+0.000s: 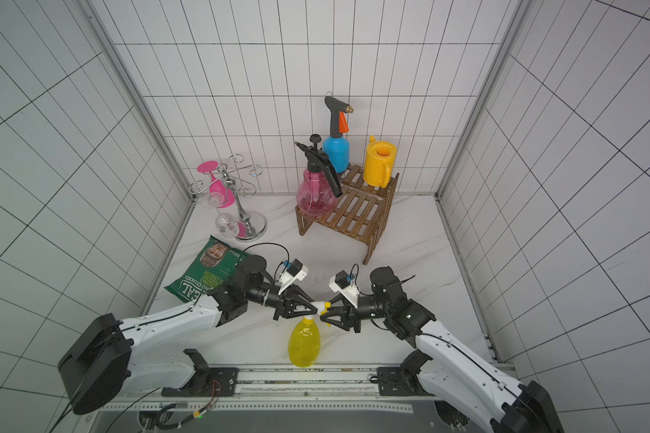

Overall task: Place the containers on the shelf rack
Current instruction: 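Pick up a container from the center of the board, then place the container on the shelf.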

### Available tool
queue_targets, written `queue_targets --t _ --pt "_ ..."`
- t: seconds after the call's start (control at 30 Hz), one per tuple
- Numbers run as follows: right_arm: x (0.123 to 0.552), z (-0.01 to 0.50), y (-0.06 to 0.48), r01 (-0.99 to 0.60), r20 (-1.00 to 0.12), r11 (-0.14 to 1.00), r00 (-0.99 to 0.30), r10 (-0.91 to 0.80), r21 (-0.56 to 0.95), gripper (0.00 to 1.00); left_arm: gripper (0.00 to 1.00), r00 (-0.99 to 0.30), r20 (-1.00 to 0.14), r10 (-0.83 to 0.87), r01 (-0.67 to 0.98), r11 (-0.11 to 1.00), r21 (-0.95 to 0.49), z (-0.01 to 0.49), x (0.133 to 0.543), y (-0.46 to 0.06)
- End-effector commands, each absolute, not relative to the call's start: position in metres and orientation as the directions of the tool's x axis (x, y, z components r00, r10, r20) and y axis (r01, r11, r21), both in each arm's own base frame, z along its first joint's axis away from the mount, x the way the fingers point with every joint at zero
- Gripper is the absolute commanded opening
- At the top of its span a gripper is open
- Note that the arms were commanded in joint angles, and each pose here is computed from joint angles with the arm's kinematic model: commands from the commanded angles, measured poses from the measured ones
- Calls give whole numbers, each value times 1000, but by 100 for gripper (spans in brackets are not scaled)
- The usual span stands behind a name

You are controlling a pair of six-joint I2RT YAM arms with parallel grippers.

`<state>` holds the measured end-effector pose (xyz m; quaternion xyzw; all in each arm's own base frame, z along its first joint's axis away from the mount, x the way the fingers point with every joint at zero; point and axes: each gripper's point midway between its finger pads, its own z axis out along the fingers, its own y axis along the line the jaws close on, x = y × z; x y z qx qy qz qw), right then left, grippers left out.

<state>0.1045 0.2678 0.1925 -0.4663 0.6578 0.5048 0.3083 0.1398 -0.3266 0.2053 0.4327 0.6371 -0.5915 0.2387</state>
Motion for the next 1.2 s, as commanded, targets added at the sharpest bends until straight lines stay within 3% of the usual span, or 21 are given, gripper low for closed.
queue_targets --t 0.0,0.07,0.3,0.43,0.53,0.83,1.17 --pt "120 205 265 -940 -908 146 -335 -250 307 63 0 -472 -854 219 867 -62 -495 220 146 -325" --pt "125 209 258 -941 -924 200 -315 -218 274 71 0 -462 -865 195 880 -19 -475 222 153 -322" --pt "151 224 221 -871 -971 460 -230 -64 175 79 0 -370 -928 42 910 217 -353 238 188 -305" --pt "183 229 164 -645 -978 738 -184 102 199 90 0 -286 -955 -77 894 337 -295 251 204 -298" --pt "195 227 121 -452 -967 855 -152 205 252 96 0 -225 -971 -86 889 390 -241 260 210 -308" --pt "207 215 77 -190 -949 938 -179 258 291 96 0 -165 -984 -61 795 582 -169 295 265 -336" --pt "208 212 60 -101 -944 947 -167 285 304 97 0 -106 -993 -48 780 615 -113 352 311 -356"
